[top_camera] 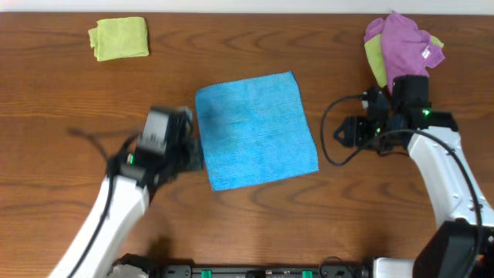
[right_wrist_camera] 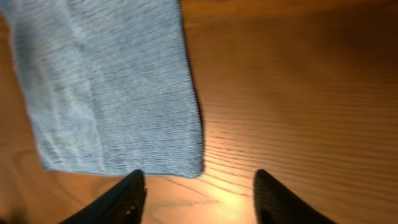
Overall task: Fold the cloth
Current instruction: 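Move both grippers to the near corners of the blue cloth, then grasp the near edge corners of the blue cloth with both grippers, then lift and fold the near edge away over the far half with both grippers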
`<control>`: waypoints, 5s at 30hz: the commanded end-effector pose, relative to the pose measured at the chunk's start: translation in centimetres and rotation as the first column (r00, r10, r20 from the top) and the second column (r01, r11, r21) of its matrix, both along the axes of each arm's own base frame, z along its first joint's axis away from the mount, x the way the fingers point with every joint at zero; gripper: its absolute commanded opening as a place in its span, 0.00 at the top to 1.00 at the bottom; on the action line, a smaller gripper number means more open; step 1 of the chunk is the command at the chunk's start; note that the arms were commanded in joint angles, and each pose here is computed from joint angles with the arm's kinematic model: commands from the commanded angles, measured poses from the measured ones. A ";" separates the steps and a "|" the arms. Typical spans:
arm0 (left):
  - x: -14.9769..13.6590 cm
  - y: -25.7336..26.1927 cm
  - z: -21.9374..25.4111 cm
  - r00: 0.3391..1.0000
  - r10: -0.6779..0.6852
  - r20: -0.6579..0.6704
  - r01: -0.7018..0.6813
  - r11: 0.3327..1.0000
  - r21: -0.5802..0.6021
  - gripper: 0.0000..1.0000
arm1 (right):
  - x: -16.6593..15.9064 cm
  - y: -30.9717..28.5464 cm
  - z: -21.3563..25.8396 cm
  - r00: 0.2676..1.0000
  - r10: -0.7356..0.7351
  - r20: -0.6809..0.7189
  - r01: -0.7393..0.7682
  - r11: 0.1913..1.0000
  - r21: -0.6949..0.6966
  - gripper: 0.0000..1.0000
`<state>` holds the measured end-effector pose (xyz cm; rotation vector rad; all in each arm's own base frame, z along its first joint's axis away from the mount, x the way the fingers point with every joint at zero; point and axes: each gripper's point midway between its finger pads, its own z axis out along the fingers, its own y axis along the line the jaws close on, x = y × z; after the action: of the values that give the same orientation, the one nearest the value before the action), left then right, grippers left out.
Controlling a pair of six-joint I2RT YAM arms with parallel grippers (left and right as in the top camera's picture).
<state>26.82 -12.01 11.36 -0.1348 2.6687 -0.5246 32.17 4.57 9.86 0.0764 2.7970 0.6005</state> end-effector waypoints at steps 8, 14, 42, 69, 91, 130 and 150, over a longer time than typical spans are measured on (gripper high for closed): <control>-6.3 -2.1 -7.7 0.971 0.108 -0.213 -0.170 0.940 -0.295 0.94 | -3.5 3.0 -4.6 0.990 0.043 -0.134 -0.024 0.990 0.136 0.38; -6.8 -0.6 -9.5 0.964 0.161 -0.211 -0.208 0.952 -0.226 0.93 | -4.2 3.1 -6.7 0.978 0.041 -0.204 -0.012 0.990 0.143 0.37; -3.4 -2.4 -11.1 0.971 0.154 -0.180 -0.204 0.931 -0.304 0.54 | -3.6 4.1 -10.2 0.964 0.062 -0.257 -0.005 0.976 0.218 0.39; -3.5 -2.9 -11.7 0.969 0.142 -0.204 -0.203 0.926 -0.319 0.79 | -4.6 5.7 -11.8 0.947 0.112 -0.302 -0.054 0.979 0.196 0.75; 3.4 -3.9 -5.1 0.992 0.123 0.031 -0.098 0.896 -0.432 0.94 | 0.5 6.7 -6.0 0.964 0.099 -0.248 -0.033 0.966 0.256 0.98; 23.6 3.3 -6.1 0.983 0.147 0.111 -0.109 0.952 -0.287 0.94 | 20.1 11.1 -5.3 0.999 -0.032 0.030 0.023 0.961 0.276 0.98; 19.4 2.5 -8.4 0.995 0.072 -0.074 -0.090 0.955 -0.284 0.95 | 16.3 8.5 -7.1 0.982 -0.065 -0.179 0.105 0.968 0.229 0.99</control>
<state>45.85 -9.85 3.09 -0.3782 2.6203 -0.9004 47.89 14.30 2.84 0.2839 2.8585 0.9650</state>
